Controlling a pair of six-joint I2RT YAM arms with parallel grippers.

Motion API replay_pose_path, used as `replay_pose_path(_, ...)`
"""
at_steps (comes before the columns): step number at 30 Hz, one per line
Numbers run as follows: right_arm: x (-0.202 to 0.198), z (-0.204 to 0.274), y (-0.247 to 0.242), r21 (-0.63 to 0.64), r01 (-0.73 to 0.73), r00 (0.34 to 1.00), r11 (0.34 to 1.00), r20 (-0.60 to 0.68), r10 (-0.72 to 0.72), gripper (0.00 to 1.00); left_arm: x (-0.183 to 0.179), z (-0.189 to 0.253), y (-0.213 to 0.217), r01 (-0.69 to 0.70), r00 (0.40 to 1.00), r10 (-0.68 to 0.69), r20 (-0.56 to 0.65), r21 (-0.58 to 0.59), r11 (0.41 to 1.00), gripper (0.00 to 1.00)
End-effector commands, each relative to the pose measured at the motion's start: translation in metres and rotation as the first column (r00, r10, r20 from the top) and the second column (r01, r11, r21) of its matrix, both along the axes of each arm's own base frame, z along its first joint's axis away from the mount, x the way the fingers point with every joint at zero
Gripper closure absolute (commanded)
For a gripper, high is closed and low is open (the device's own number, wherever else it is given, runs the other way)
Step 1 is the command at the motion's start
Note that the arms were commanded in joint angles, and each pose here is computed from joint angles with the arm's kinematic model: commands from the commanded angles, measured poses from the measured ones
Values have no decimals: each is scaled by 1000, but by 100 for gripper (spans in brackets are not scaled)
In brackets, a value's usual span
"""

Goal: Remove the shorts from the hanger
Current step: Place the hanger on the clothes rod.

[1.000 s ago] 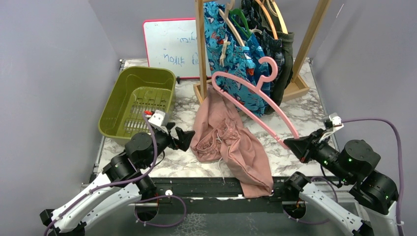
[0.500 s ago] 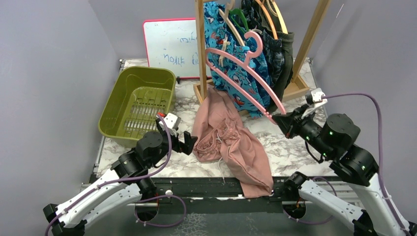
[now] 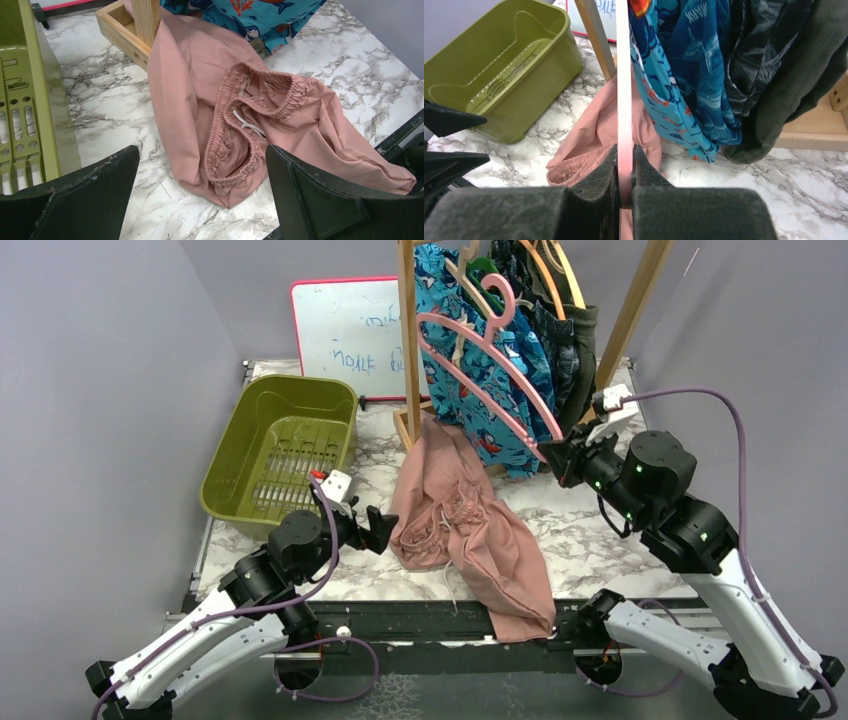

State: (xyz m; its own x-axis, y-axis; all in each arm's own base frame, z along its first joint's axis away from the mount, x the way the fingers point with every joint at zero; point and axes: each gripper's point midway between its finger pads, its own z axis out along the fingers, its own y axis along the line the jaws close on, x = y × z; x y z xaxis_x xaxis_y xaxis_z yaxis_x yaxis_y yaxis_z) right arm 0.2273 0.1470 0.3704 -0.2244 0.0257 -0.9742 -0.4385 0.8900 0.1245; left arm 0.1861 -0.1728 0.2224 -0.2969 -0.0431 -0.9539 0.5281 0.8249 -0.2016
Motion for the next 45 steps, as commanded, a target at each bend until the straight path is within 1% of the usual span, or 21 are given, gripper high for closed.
replay_pose_path(1, 13, 45, 2, 56, 27, 994, 998, 101, -33, 99, 3, 10, 5, -42, 999, 42, 10, -32, 999, 1)
replay_pose_path(10, 37, 69, 24, 80, 13, 991, 997, 129, -23, 99, 5, 9, 12, -91, 996, 91, 2, -62, 994, 1)
replay_pose_path(16, 56, 80, 36, 67, 22, 990, 997, 136, -31, 99, 6, 13, 18, -115, 993, 116, 19, -79, 990, 1)
replay_pose_path(21, 67, 85, 49, 44, -4, 990, 999, 139, -2, 99, 5, 14, 24, -139, 990, 142, 23, -104, 985, 1)
replay_pose_path(26, 82, 78, 62, -3, -15, 992, 1000, 123, 15, 99, 6, 13, 26, -150, 988, 153, 23, -105, 983, 1)
replay_pose_path(31, 99, 55, 74, -79, -18, 998, 997, 55, 22, 99, 7, 9, 25, -153, 988, 154, 11, -83, 985, 1)
replay_pose_path(34, 101, 35, 80, -101, -37, 999, 994, -5, 37, 99, 7, 6, 24, -153, 988, 153, 1, -67, 986, 1)
replay_pose_path(37, 97, 25, 82, -99, -58, 998, 993, -25, 56, 96, 8, 4, 23, -150, 989, 150, -5, -57, 987, 1)
replay_pose_path(38, 96, 26, 82, -94, -62, 998, 994, -19, 61, 95, 8, 3, 23, -150, 989, 150, -8, -53, 987, 1)
replay_pose_path(40, 91, 32, 83, -84, -84, 996, 993, -14, 83, 88, 8, 3, 23, -150, 989, 150, -9, -51, 987, 1)
replay_pose_path(42, 84, 35, 82, -69, -97, 995, 993, -17, 96, 76, 7, 6, 22, -145, 989, 144, -12, -50, 988, 1)
replay_pose_path(43, 81, 37, 81, -59, -102, 995, 993, -14, 101, 66, 6, 9, 23, -140, 990, 140, -12, -52, 989, 1)
replay_pose_path(45, 74, 39, 79, -38, -112, 994, 993, -6, 112, 51, 4, 15, 27, -152, 988, 152, -6, -70, 986, 1)
